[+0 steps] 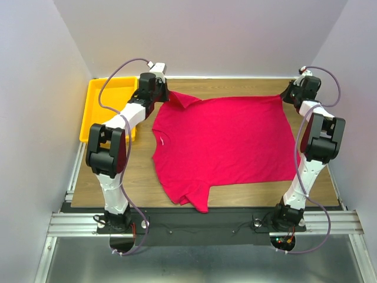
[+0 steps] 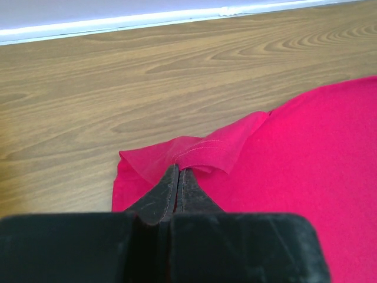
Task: Fold and stack the t-shirts
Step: Flatten the tshirt out
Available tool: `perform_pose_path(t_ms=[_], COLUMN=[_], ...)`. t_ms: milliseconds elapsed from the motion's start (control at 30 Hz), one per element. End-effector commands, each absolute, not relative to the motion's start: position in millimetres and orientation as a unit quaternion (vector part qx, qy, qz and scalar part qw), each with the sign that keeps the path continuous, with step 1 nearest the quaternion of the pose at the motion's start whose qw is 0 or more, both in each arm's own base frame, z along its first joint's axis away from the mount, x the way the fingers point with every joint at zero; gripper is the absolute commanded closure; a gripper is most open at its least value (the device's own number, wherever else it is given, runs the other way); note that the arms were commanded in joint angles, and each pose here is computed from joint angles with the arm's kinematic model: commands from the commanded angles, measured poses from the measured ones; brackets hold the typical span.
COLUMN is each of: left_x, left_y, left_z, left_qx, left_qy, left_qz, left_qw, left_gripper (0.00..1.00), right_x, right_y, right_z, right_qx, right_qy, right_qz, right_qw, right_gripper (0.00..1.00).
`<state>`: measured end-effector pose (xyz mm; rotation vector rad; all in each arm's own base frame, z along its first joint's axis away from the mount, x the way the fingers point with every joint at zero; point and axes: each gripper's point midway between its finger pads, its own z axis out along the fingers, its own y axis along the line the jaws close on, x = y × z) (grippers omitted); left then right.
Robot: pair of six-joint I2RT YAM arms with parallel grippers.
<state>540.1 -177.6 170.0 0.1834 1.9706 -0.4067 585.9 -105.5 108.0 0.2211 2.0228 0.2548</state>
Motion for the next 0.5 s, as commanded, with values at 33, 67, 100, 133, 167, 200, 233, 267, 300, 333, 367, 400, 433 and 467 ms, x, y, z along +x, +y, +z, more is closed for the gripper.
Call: perform_pose_path(t_ms=[33, 67, 100, 133, 167, 200, 233, 267, 300, 333, 367, 400, 433, 467], left_x=[527, 523, 521, 517, 515, 513, 510, 507, 505, 503, 501, 499, 496, 494], left_y=[-177, -177, -177, -176, -176, -176, -174, -174, -174, -173, -173, -173, -172, -172], left_z=[221, 226, 227, 223, 222, 223, 228, 226, 229, 226, 226, 229, 226, 227], left_qx=[0.097, 0.099, 0.099, 0.101, 0.102, 0.103, 0.103, 0.104, 0.106, 0.105, 0.107, 0.109, 0.110, 0.110], left_qy=[0.791, 0.789, 0.789, 0.792, 0.792, 0.791, 0.790, 0.791, 0.789, 0.792, 0.792, 0.791, 0.793, 0.792], left_qz=[-0.186, -0.188, -0.187, -0.188, -0.189, -0.189, -0.188, -0.190, -0.190, -0.189, -0.191, -0.191, -0.192, -0.193], left_qw=[0.574, 0.577, 0.577, 0.572, 0.571, 0.572, 0.575, 0.573, 0.575, 0.570, 0.569, 0.571, 0.568, 0.568], left_gripper=[1.00, 1.00, 1.00, 1.00, 1.00, 1.00, 1.00, 1.00, 1.00, 1.00, 1.00, 1.00, 1.00, 1.00], right_x=[587, 587, 586, 586, 586, 585, 585, 584, 584, 584, 584, 583, 583, 583], right_y=[-116, -116, -117, -118, -119, -119, -120, -121, -122, -122, -124, -125, -126, -126], right_z=[150, 150, 149, 148, 149, 149, 149, 148, 149, 148, 148, 149, 150, 150], right_qx=[0.088, 0.088, 0.090, 0.091, 0.092, 0.093, 0.093, 0.093, 0.093, 0.094, 0.095, 0.096, 0.096, 0.097], right_qy=[0.817, 0.817, 0.817, 0.818, 0.818, 0.818, 0.818, 0.818, 0.818, 0.819, 0.818, 0.818, 0.817, 0.817], right_qz=[0.093, 0.092, 0.091, 0.091, 0.090, 0.089, 0.088, 0.087, 0.085, 0.084, 0.082, 0.082, 0.080, 0.080], right_qw=[0.562, 0.562, 0.562, 0.560, 0.561, 0.561, 0.561, 0.561, 0.561, 0.560, 0.561, 0.561, 0.562, 0.562], right_gripper=[1.00, 0.99, 0.99, 0.99, 1.00, 0.99, 0.99, 0.99, 0.99, 0.99, 0.99, 0.99, 0.99, 0.99])
